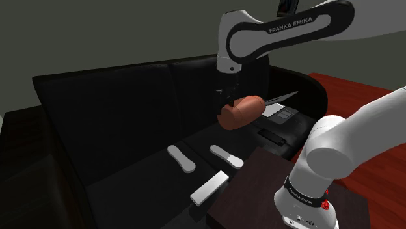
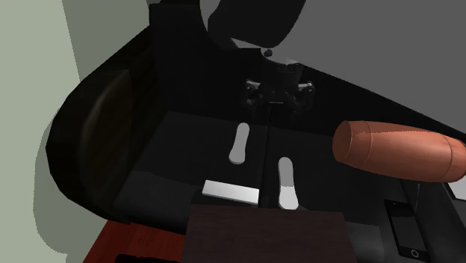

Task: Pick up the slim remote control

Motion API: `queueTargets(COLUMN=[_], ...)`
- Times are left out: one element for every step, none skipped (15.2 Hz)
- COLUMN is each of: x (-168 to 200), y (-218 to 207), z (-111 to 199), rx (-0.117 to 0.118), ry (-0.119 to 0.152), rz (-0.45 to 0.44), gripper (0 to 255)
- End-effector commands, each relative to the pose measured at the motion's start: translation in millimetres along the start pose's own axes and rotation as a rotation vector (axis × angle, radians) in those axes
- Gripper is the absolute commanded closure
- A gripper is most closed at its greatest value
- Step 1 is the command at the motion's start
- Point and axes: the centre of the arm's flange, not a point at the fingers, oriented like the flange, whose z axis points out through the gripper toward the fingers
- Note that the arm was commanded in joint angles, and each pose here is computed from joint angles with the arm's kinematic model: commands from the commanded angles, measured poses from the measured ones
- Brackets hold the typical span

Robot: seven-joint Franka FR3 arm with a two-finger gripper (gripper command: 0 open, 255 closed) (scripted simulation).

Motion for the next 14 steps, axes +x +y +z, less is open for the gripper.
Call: queueTargets(x=[15.2,21.7,28.3,34.9,41.5,48.2,54.9,61.7,68.4,75.2,82.1,88.9,95.8,102.8], y=[-6.4,-9.1,-11.9,-14.6,-17.3,-20.0,-22.7,-25.5,-28.2,-30.9,-33.6,-36.3,-39.0,-41.7], z=[23.5,34.3,45.2,56.0,66.8,77.6,88.3,99.1,109.8,120.5,131.1,141.8,152.4,163.0], rx=[0.002,0.002,0.003,0.004,0.004,0.005,0.006,0.007,0.007,0.008,0.009,0.009,0.010,0.011], ry=[0.008,0.011,0.014,0.016,0.019,0.022,0.025,0.027,0.030,0.033,0.036,0.038,0.041,0.044], rz=[0.004,0.006,0.007,0.009,0.011,0.012,0.014,0.016,0.017,0.019,0.021,0.022,0.024,0.026], gripper=[0,0,0,0,0,0,0,0,0,0,0,0,0,0])
